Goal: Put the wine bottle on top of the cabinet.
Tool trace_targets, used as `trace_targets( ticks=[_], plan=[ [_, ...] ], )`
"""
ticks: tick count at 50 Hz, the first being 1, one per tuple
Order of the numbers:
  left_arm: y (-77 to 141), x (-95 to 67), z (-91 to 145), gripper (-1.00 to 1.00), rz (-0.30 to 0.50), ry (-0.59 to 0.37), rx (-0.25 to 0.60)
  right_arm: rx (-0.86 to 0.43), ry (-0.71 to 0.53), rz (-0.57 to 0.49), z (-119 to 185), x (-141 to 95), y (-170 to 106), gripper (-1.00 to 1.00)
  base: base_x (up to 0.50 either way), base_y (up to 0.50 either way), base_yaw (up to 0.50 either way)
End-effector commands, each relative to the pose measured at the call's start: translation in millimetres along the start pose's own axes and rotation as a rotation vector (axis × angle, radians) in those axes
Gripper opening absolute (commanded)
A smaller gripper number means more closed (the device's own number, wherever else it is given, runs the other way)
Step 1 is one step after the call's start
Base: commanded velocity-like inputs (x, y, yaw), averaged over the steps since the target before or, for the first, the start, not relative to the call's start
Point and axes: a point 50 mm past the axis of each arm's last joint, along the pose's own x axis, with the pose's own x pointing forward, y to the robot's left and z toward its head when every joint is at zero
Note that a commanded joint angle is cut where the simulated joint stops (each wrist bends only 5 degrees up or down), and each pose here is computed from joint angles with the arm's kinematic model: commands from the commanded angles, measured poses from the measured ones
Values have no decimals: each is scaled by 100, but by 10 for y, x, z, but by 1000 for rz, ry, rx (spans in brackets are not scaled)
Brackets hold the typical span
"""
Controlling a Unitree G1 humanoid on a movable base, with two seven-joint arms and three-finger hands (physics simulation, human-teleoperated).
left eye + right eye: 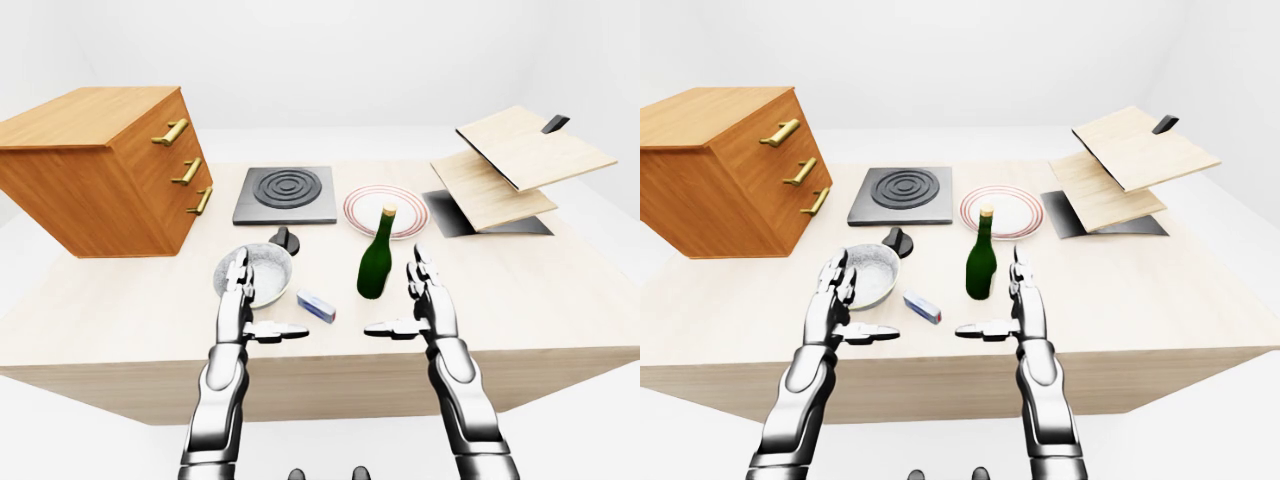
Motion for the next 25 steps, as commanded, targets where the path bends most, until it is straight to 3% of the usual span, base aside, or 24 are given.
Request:
trace_targets(
  ticks=[1, 8, 10, 16, 20, 25],
  plan=[
    [58, 39, -24, 100, -10, -7, 0, -15, 2, 3, 23, 38, -56, 100, 0, 0, 0],
    [63, 71, 193, 100, -13, -48, 3, -56, -114, 7, 369, 68, -78, 100, 0, 0, 0],
    [72, 67, 316, 100, -15, -100, 0, -69, -160, 8, 479, 59, -81, 100, 0, 0, 0],
    [126, -55, 888, 100, -4, -350, -1, -130, -377, 17, 978, -38, -63, 100, 0, 0, 0],
    [152, -114, 1128, 100, 1, -458, 2, -153, -454, 27, 1145, -100, -36, 100, 0, 0, 0],
    [203, -296, 1546, 100, 15, -661, 2, -194, -591, 31, 1431, -234, -13, 100, 0, 0, 0]
  ],
)
